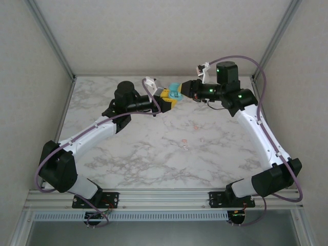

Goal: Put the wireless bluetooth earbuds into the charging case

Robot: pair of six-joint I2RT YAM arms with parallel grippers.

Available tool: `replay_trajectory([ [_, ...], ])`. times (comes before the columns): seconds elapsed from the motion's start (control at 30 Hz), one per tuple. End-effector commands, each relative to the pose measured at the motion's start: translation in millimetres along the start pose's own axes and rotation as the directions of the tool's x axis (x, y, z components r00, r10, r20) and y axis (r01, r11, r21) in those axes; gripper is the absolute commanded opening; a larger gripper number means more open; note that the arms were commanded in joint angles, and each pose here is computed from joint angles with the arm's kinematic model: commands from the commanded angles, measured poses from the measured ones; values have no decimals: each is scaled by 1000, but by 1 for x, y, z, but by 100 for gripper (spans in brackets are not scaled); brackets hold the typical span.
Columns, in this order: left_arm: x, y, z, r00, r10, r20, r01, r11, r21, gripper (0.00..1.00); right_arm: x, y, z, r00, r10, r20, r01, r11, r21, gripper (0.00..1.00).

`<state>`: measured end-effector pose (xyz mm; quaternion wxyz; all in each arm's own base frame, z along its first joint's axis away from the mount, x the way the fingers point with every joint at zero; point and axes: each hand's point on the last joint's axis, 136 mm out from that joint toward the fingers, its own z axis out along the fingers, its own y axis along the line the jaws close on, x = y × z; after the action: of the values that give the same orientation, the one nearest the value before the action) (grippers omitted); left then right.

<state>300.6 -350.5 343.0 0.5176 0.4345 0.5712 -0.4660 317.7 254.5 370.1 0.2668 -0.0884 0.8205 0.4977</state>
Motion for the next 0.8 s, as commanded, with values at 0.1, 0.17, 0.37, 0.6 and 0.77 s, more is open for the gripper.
replay_trajectory([
  [0.1,-27,-11,-1,997,62,50,-63,998,21,16,0,-1,-10,999,-37,26,35,996,78,35],
  [0.17,-26,-11,-1,997,61,48,-62,998,21,16,-1,-7,-12,999,-31,36,27,993,115,37],
  [0.37,-25,-10,-2,997,66,47,-67,998,13,16,-5,-1,-21,997,-49,66,41,991,126,41],
  [0.6,-16,-9,-2,997,82,11,-82,997,7,16,-32,4,-43,973,-41,228,2,986,165,47],
  [0.77,-16,-12,-3,996,94,1,-94,995,16,16,-45,1,-26,983,40,179,-70,984,164,49],
])
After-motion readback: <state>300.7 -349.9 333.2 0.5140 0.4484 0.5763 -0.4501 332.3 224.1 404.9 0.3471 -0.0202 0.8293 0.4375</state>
